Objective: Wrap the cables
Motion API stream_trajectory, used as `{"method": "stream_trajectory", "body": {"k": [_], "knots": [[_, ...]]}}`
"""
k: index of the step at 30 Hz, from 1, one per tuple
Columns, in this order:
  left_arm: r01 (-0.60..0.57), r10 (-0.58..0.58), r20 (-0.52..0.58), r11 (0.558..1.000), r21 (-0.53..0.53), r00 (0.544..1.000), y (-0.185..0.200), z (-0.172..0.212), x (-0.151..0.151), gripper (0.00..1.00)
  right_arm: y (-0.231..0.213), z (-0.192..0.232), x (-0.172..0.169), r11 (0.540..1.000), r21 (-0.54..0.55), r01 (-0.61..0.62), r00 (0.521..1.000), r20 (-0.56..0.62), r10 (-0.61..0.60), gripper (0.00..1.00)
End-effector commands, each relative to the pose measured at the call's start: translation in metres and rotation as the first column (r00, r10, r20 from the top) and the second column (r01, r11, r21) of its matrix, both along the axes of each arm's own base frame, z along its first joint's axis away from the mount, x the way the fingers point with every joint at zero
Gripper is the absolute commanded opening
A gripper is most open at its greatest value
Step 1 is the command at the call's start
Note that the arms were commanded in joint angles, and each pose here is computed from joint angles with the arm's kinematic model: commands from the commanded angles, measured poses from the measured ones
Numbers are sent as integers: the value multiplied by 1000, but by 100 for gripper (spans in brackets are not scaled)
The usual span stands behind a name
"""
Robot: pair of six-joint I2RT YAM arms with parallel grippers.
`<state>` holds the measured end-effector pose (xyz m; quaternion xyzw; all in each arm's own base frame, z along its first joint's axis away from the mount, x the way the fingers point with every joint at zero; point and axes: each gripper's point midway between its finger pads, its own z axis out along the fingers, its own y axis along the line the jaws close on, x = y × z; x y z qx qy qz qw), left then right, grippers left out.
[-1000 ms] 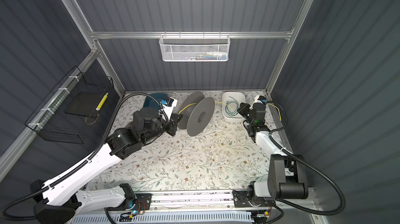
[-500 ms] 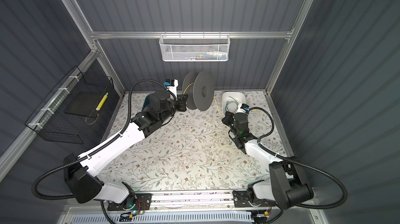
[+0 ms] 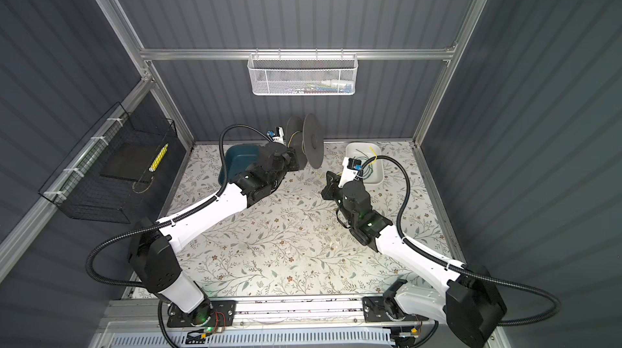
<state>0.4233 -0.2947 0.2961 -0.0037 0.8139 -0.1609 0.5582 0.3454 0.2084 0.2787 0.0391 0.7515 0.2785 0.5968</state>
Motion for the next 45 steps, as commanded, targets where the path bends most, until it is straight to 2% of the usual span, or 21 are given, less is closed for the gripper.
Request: {"method": "stream_trajectory", "body": {"k": [1, 5, 8, 13, 18, 23, 32, 38, 45], "knots": [[-85, 82, 27, 983, 160, 996, 18, -1, 7, 0, 8, 50, -5, 998, -22, -53, 992, 111, 55, 0], [-48, 59, -24, 940, 339, 998, 15, -34, -4, 0, 21, 84, -2, 991, -65, -115, 979, 161, 124, 0], [-16, 41, -45, 891, 454, 998, 13, -53, -20, 0, 27, 104, 9, 985, -98, -141, 972, 172, 157, 0], [91, -3, -146, 798, 596, 989, 16, -99, -57, 0, 18, 126, 40, 973, -15, -231, 962, 147, 230, 0], [233, -36, -320, 764, 602, 947, 28, -140, -91, 0, 5, 124, 65, 935, 81, -345, 933, 133, 333, 0], [291, -41, -399, 753, 590, 916, 37, -152, -112, 0, -11, 94, 90, 931, 174, -321, 947, 77, 312, 2], [354, -67, -467, 748, 561, 882, 37, -157, -125, 0, -26, 46, 118, 949, 208, -237, 968, -29, 248, 12], [374, -85, -484, 754, 541, 871, 31, -160, -126, 0, -30, 22, 125, 956, 211, -202, 972, -80, 223, 9], [386, -87, -495, 745, 544, 864, 32, -163, -128, 0, -66, 27, 134, 970, 201, -135, 985, -82, 155, 13]]}}
